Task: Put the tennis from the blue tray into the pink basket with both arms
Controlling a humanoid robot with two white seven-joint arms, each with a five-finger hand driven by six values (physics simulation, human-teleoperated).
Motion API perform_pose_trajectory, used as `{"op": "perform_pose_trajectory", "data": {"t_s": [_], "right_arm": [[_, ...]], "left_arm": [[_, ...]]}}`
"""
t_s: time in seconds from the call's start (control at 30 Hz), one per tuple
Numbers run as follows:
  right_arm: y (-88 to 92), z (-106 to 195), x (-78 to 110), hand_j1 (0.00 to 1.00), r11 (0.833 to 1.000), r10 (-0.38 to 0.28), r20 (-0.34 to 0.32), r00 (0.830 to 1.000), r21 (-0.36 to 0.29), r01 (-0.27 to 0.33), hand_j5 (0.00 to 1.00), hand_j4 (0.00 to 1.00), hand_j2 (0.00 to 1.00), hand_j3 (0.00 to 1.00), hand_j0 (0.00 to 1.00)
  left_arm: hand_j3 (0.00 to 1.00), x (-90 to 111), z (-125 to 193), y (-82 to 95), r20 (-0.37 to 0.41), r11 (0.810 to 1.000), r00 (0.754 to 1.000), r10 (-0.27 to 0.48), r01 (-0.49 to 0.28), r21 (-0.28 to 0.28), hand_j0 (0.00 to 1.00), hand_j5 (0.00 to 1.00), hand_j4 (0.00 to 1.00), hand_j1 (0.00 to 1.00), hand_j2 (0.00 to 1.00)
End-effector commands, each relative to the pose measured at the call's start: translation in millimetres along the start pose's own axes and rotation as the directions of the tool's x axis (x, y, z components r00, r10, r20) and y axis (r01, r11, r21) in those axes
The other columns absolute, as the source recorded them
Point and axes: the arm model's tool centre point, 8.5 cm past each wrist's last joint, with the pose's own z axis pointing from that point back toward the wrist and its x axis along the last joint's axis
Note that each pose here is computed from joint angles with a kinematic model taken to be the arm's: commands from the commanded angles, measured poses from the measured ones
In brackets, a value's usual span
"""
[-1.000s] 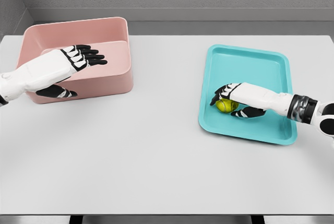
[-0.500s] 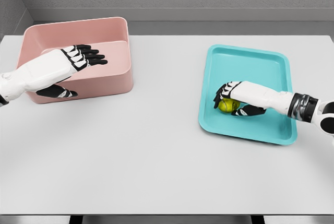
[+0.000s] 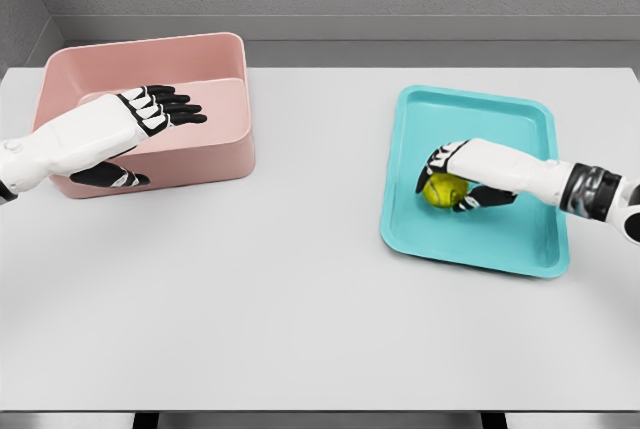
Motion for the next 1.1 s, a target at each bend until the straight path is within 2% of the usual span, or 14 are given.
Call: {"op": "perform_pose_trajectory", "data": {"t_s": [0.0,0.4,1.07], "right_arm": [[-5.4,2.5,-0.3,0.55,1.0,0.0,-0.002,1.0,-0.017,0.0,0.55,0.55,0.55,0.55,0.55],[-24.0,-2.2,8.6,0.55,0.998,0.042,0.025,0.999,-0.043,-0.041,0.55,0.55,0.55,0.55,0.55],[-40.0,-11.1,25.3,0.55,0.994,0.075,0.076,0.994,-0.089,-0.068,0.55,0.55,0.55,0.55,0.55]], "left_arm": [[1.0,-0.1,0.2,0.8,0.0,1.0,1.0,0.005,-0.005,0.005,1.0,1.0,1.0,1.0,1.0],[1.0,-0.6,1.6,0.8,-0.003,1.0,1.0,0.005,-0.005,0.002,1.0,1.0,1.0,1.0,1.0],[1.0,-0.5,1.8,0.3,-0.003,1.0,1.0,0.006,-0.006,0.003,1.0,1.0,1.0,1.0,1.0]]}}
